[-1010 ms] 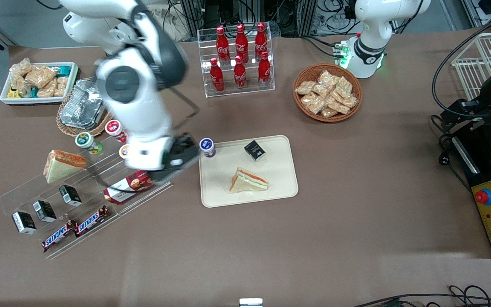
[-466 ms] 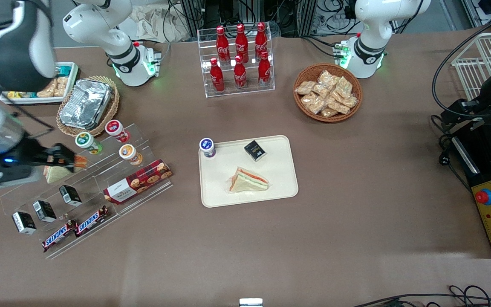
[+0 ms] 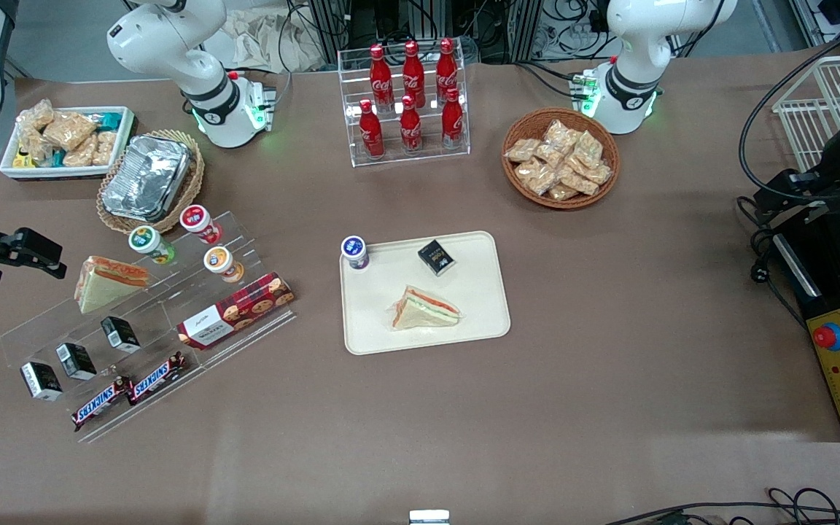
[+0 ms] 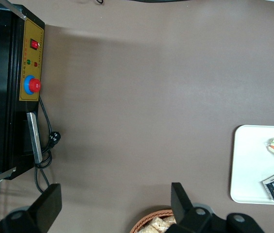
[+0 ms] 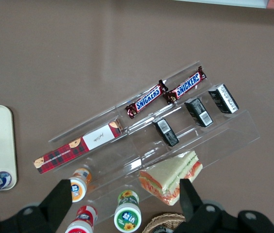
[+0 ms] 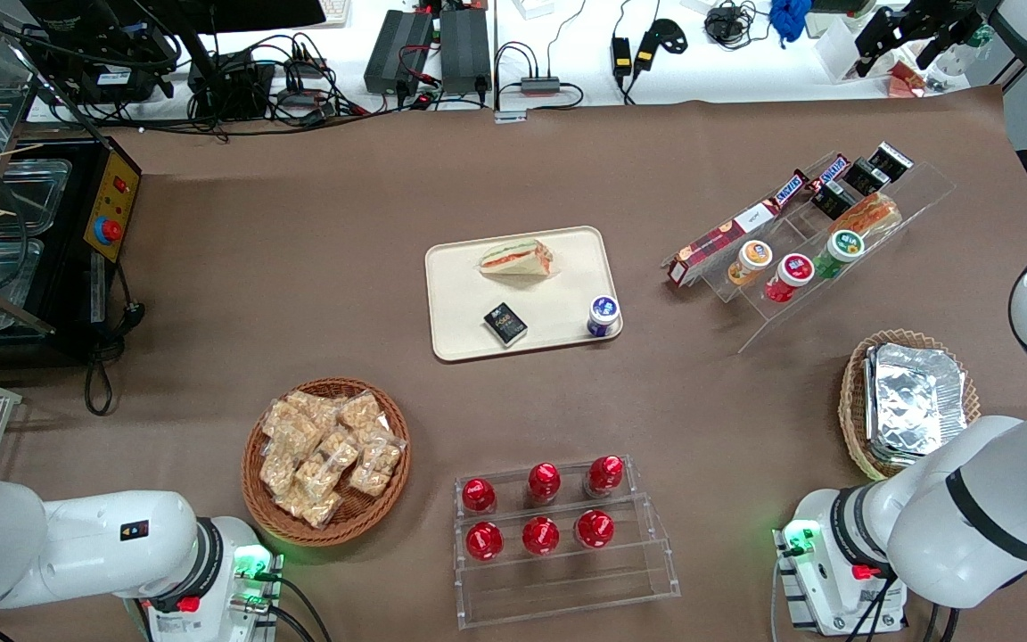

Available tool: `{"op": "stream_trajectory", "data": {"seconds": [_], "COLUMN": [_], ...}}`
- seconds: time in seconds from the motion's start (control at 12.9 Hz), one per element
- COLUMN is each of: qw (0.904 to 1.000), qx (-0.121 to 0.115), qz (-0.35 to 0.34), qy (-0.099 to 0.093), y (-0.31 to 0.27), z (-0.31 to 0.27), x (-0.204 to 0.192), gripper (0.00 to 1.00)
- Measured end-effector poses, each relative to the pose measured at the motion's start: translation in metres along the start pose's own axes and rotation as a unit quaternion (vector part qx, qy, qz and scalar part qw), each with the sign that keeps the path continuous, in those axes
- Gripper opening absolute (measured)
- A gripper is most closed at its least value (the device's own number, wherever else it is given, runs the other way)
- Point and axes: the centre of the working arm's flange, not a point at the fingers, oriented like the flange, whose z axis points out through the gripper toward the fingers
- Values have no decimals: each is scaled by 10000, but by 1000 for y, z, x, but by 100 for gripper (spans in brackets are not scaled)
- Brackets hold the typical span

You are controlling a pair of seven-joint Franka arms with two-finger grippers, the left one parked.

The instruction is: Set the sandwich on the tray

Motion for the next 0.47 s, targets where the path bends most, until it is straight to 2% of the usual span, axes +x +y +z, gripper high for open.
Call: {"op": "stream_trajectory", "data": {"seconds": [0.47], "qw": [10000], "qx": [77], "qz": [-49], "qy": [-40], "y": [-15], "z": [3], "x": [1], "gripper": [99]}}
